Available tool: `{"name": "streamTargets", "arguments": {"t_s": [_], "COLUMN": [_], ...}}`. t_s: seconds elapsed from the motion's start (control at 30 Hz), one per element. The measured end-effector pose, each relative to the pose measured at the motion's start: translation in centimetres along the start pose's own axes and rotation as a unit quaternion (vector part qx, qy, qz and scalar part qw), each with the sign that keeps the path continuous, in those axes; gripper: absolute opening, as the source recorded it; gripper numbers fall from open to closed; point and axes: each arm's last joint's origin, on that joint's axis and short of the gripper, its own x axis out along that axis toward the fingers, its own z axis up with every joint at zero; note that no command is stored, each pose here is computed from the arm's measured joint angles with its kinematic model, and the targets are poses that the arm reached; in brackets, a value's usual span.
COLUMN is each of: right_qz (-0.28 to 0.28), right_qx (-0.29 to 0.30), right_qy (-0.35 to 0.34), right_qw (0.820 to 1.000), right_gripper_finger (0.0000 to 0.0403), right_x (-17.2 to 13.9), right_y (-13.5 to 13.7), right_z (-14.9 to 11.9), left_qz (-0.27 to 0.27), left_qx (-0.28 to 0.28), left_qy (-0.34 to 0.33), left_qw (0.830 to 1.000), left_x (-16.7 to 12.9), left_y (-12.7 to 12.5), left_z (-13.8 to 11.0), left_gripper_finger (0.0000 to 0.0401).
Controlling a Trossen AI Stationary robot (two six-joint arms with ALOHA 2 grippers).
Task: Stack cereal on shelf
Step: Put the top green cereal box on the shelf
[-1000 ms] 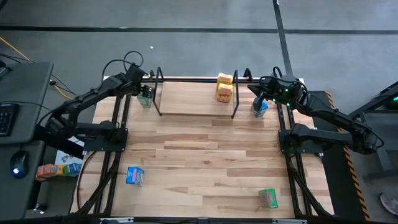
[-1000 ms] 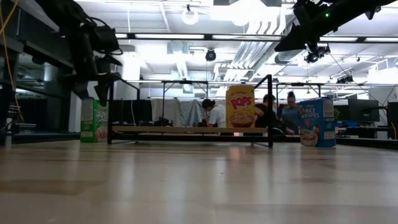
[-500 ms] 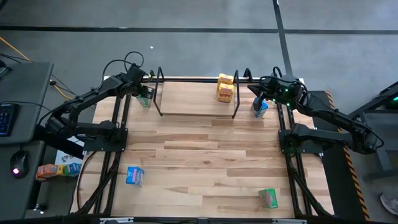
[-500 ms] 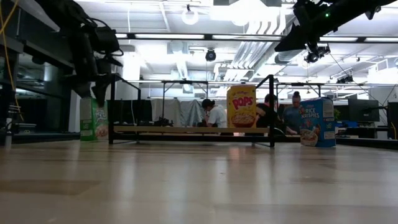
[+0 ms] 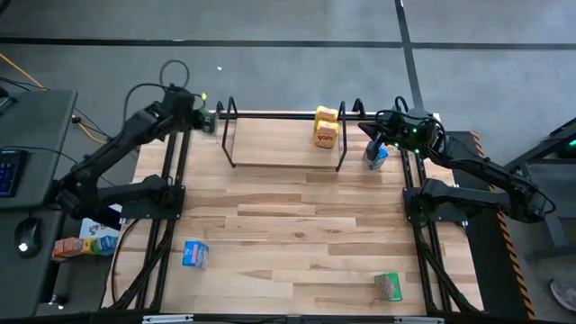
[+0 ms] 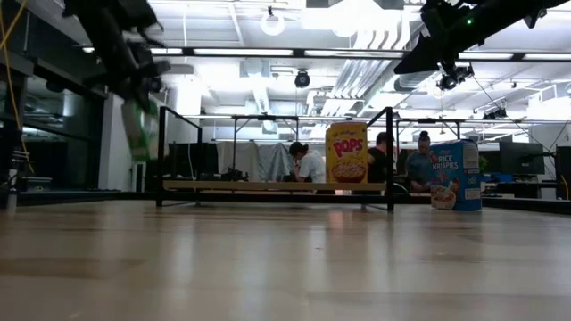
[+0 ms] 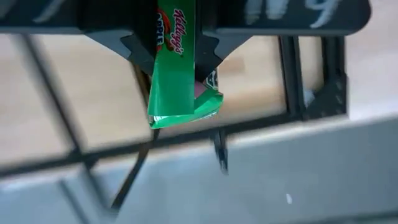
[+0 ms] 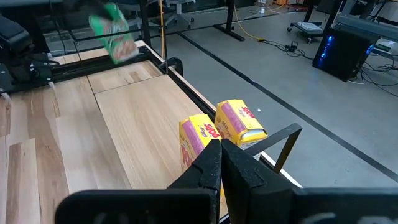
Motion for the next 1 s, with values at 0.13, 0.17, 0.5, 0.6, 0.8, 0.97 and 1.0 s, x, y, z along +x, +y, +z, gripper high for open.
{"name": "streamTargets", "arguments": {"t_s": [0.13, 0.17, 0.5, 0.6, 0.8, 0.97, 1.0], "right_qz": [0.0, 0.0, 0.0, 0.0, 0.0, 0.0, 0.0], "right_qx": [0.0, 0.0, 0.0, 0.0, 0.013, 0.02, 0.021], "right_qy": [0.0, 0.0, 0.0, 0.0, 0.0, 0.0, 0.0], "right_qw": [1.0, 1.0, 1.0, 1.0, 1.0, 1.0, 1.0], "right_gripper_finger": [0.0, 0.0, 0.0, 0.0, 0.0, 0.0, 0.0], "right_x": [0.0, 0.0, 0.0, 0.0, 0.0, 0.0, 0.0], "right_y": [0.0, 0.0, 0.0, 0.0, 0.0, 0.0, 0.0], "right_z": [0.0, 0.0, 0.0, 0.0, 0.0, 0.0, 0.0], "left_qz": [-0.004, -0.004, -0.126, -0.152, -0.165, -0.183, -0.182], "left_qx": [-0.01, -0.009, 0.121, 0.21, 0.362, 0.437, 0.45], "left_qy": [-0.068, -0.084, -0.165, -0.146, -0.072, -0.059, -0.059], "left_qw": [0.998, 0.996, 0.971, 0.955, 0.915, 0.879, 0.873], "left_x": [-3.0, -3.8, -7.5, -6.7, -3.7, -1.0, -0.4], "left_y": [-0.1, -0.3, -5.7, -8.7, -14.3, -18.9, -19.7], "left_z": [2.0, 2.6, 6.4, 6.1, 4.9, 5.7, 6.0], "left_gripper_finger": [0.0045, 0.0045, 0.0045, 0.0045, 0.0045, 0.0045, 0.0045]}}
